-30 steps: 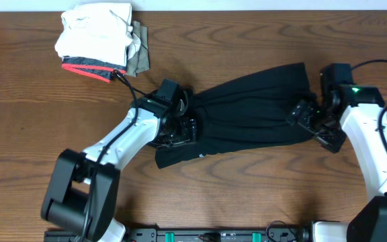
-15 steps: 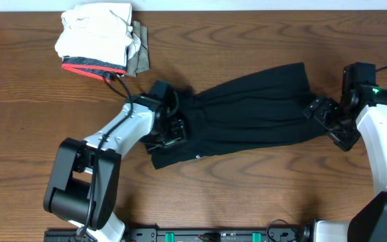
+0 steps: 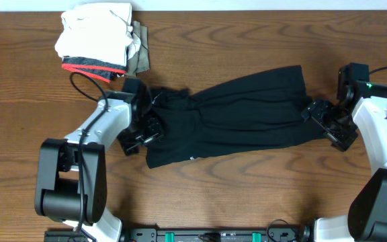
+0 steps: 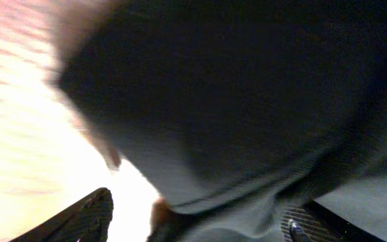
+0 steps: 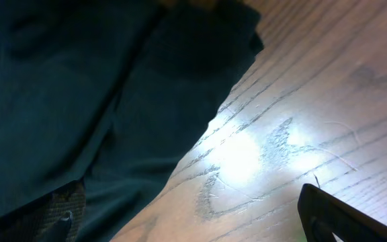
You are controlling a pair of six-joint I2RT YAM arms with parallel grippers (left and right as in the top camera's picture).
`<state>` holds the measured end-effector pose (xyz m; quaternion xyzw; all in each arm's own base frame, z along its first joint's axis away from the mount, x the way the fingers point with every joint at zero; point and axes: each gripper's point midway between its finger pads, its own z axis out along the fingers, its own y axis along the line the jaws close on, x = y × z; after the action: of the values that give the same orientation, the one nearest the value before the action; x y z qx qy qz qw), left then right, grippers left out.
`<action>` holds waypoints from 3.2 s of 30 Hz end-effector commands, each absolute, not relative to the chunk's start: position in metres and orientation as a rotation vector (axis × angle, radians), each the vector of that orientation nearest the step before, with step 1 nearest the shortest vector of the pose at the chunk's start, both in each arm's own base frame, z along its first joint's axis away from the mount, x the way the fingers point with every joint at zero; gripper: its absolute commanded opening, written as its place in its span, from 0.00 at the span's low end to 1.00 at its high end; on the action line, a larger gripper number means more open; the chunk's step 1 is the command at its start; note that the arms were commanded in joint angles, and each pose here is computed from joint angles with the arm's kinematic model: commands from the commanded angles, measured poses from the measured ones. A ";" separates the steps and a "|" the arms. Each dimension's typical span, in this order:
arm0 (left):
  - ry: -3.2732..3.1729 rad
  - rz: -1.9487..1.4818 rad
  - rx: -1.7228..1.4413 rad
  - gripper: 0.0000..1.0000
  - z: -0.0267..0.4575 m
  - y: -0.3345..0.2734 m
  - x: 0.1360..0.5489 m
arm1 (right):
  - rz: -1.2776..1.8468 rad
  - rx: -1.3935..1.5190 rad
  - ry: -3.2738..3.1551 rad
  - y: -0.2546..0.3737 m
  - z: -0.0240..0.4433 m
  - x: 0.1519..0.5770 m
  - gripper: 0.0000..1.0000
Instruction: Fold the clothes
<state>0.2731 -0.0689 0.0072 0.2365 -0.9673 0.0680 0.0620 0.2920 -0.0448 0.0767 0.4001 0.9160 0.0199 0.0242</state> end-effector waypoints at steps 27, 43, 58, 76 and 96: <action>-3.210 0.359 0.575 0.79 0.095 -0.087 0.273 | 0.150 1.134 2.846 -0.034 0.074 0.304 0.99; -3.013 0.404 0.403 0.79 0.013 -0.140 0.275 | 0.140 1.208 2.802 -0.033 0.075 0.308 0.99; -3.025 0.289 0.516 0.79 0.005 -0.116 0.282 | 0.008 1.413 2.805 -0.043 0.042 0.302 0.96; -2.995 0.269 0.562 0.80 0.004 -0.105 0.279 | -0.011 1.415 2.813 -0.046 0.022 0.310 0.48; -2.988 0.264 0.560 0.79 0.004 -0.104 0.277 | 0.015 1.378 2.777 -0.048 0.022 0.323 0.02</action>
<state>0.2793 -0.1109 0.0079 0.1797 -0.9775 0.1028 0.0414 0.3217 -0.0474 0.0251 0.4457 0.8949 0.0098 0.0189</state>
